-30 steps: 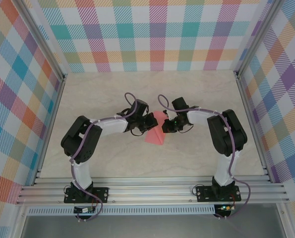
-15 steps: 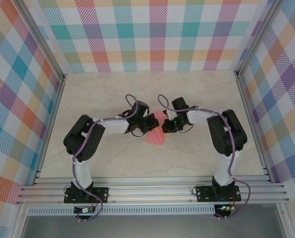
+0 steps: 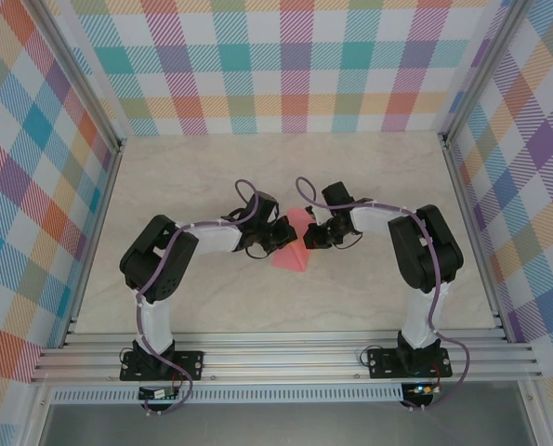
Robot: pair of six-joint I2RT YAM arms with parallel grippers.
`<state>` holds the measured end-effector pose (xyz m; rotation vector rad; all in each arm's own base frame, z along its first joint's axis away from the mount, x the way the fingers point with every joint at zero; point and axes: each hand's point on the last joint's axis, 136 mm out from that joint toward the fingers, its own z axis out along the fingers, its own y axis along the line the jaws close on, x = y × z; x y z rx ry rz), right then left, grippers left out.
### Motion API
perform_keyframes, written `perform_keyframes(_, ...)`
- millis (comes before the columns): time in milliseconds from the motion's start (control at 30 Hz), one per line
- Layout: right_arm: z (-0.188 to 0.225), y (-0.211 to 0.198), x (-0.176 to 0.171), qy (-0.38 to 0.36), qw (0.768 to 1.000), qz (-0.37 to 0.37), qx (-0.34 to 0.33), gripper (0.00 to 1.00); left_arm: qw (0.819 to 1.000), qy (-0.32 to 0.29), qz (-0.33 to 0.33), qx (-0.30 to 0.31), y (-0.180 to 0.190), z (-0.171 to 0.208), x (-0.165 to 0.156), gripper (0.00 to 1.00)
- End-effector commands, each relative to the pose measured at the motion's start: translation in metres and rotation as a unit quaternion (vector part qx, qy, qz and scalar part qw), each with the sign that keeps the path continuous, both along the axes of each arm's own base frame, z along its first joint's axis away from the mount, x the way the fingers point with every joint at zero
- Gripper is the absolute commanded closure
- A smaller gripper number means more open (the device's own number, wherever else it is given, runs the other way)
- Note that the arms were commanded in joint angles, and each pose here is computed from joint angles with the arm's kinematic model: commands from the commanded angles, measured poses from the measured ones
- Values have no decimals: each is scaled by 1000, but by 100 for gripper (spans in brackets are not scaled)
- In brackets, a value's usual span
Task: Fold a paper plane with a square sheet of paper (pick it up from the middle)
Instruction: Fold the triangle a second time at the center of the table.
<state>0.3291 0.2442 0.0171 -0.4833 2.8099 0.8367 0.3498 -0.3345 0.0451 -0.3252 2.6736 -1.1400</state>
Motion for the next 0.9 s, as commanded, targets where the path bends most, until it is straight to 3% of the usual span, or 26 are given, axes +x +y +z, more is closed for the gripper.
perform_keyframes(0,-11,-5,0,7,1000,4,-17,94,1000,11,-7,10,1,-16,-2,100)
perform_keyframes(300,-4,-3,3,4,1000,-2,-12,89,999,34,-7,41,14,-45,-15,100)
perform_keyframes(433,16,-2,8,-3,1000,-20,3,77,998,39,-8,46,18,-50,-20,100)
perform_keyframes(500,28,-8,13,-8,999,-42,4,65,998,37,-10,46,18,-50,-21,100)
perform_keyframes(633,48,-18,13,-10,997,-75,18,56,998,33,-13,44,17,-46,-20,100)
perform_keyframes(767,61,-6,-4,19,994,-74,75,57,999,30,-15,40,14,-43,-18,100)
perform_keyframes(867,67,6,-18,56,988,-69,128,78,999,28,-17,38,13,-41,-17,100)
